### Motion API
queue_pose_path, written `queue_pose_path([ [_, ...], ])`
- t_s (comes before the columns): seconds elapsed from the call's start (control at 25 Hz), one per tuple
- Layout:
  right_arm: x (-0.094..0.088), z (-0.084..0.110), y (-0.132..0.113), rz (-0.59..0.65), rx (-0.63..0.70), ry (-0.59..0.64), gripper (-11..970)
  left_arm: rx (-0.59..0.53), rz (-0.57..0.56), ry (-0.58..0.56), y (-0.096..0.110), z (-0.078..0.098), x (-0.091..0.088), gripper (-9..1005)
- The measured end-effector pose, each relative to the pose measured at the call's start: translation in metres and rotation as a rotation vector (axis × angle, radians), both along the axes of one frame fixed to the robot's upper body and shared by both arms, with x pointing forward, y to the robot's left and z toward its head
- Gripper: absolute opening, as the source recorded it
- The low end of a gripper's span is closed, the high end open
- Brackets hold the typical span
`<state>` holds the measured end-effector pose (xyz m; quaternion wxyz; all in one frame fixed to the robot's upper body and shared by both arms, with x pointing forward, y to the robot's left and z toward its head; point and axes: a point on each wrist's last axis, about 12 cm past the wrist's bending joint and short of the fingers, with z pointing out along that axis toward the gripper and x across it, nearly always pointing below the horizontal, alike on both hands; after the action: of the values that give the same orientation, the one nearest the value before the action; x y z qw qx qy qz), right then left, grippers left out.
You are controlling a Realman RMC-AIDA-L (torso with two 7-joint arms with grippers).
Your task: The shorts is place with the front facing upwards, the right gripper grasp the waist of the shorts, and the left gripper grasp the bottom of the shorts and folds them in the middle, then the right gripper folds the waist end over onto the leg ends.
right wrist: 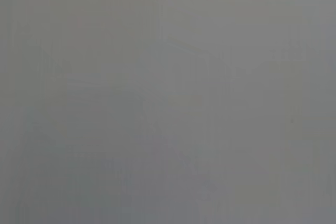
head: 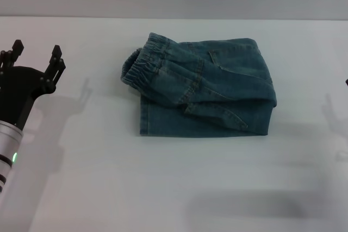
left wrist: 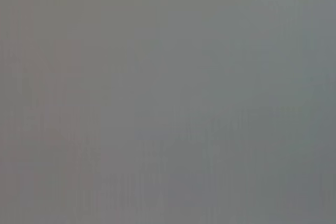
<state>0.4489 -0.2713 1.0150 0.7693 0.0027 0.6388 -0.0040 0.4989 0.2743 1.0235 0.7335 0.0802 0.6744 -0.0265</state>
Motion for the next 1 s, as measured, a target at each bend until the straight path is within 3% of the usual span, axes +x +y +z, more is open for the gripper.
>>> queue_pose_path([
  [1.0,-0.0037,-0.0009,0.0011,0.005,0.001,0.000,807,0.003,-0.006,0.001,-0.0013,-0.0011,-0.0018,784],
])
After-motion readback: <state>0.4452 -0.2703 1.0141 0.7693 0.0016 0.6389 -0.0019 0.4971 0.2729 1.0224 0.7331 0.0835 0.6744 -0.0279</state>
